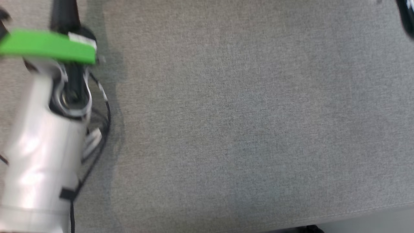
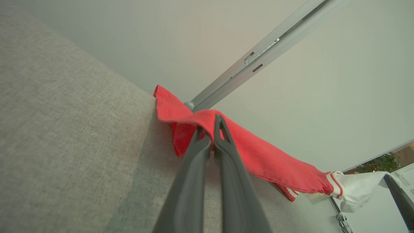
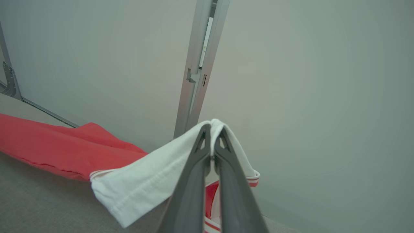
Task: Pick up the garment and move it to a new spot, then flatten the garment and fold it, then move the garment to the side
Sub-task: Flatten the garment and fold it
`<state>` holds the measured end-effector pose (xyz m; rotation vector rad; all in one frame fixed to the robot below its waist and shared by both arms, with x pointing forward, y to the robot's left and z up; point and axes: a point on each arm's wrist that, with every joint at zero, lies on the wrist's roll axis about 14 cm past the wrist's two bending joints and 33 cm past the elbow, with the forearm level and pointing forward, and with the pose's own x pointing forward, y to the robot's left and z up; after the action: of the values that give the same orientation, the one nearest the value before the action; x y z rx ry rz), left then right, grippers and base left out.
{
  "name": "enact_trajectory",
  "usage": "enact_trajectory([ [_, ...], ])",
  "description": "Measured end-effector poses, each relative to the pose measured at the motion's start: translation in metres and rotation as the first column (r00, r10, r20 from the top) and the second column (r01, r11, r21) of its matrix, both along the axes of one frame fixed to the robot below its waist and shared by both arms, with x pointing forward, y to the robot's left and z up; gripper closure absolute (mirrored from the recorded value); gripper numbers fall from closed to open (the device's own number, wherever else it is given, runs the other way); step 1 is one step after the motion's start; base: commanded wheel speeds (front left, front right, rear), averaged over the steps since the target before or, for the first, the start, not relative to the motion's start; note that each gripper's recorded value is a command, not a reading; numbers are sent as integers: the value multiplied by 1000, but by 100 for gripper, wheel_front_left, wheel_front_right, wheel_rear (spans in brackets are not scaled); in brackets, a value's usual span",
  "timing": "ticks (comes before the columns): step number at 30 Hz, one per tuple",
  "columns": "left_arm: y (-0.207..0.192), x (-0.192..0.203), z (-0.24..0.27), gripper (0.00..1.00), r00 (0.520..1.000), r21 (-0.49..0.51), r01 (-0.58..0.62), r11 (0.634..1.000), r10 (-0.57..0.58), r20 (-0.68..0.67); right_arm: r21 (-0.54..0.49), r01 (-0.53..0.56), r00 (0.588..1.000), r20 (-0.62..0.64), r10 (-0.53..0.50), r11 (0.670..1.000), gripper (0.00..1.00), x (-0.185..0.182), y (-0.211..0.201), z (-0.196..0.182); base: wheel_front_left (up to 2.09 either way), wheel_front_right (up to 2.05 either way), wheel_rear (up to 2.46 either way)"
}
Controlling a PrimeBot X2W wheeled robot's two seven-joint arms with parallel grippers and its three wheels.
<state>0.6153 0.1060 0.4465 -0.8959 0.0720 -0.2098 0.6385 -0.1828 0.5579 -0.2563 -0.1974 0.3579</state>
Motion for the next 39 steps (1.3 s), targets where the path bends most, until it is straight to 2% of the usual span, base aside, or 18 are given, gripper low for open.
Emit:
enact_trajectory([
  [3, 6, -37, -23, 100, 997, 18, 10, 1000, -9, -82, 17, 24, 988, -153, -22, 1000, 100, -25, -13, -34, 0, 0, 0],
  [6, 10, -71, -31, 100, 991, 45, 33, 998, -27, -128, 39, 77, 949, -310, -61, 996, 100, -54, -29, -62, 0, 0, 0],
  [10, 9, -121, -39, 100, 981, 99, 95, 991, -76, -179, 87, 167, 859, -501, -102, 982, 100, -103, -48, -92, 0, 0, 0],
  [15, 9, -166, -35, 100, 974, 149, 145, 978, -114, -198, 115, 237, 763, -637, -112, 965, 100, -164, -59, -105, 0, 0, 0],
  [20, 11, -194, -27, 100, 973, 223, 167, 961, -124, -194, 133, 291, 684, -722, -109, 948, 100, -218, -55, -111, 0, 0, 0],
  [26, 25, -216, -20, 100, 978, 270, 119, 955, -65, -201, 138, 350, 552, -830, -85, 927, 100, -284, -38, -123, 0, 0, 0],
  [32, 27, -230, -24, 100, 973, 287, 108, 952, -43, -225, 143, 391, 448, -893, -53, 909, 100, -325, -22, -129, 0, 0, 0],
  [34, 25, -235, -28, 100, 968, 300, 119, 946, -43, -247, 146, 401, 428, -903, -44, 904, 100, -332, -17, -130, 0, 0, 0],
  [39, 33, -252, -45, 100, 945, 334, 124, 935, -9, -328, 129, 421, 418, -906, -66, 898, 100, -338, -18, -125, 0, 0, 0],
])
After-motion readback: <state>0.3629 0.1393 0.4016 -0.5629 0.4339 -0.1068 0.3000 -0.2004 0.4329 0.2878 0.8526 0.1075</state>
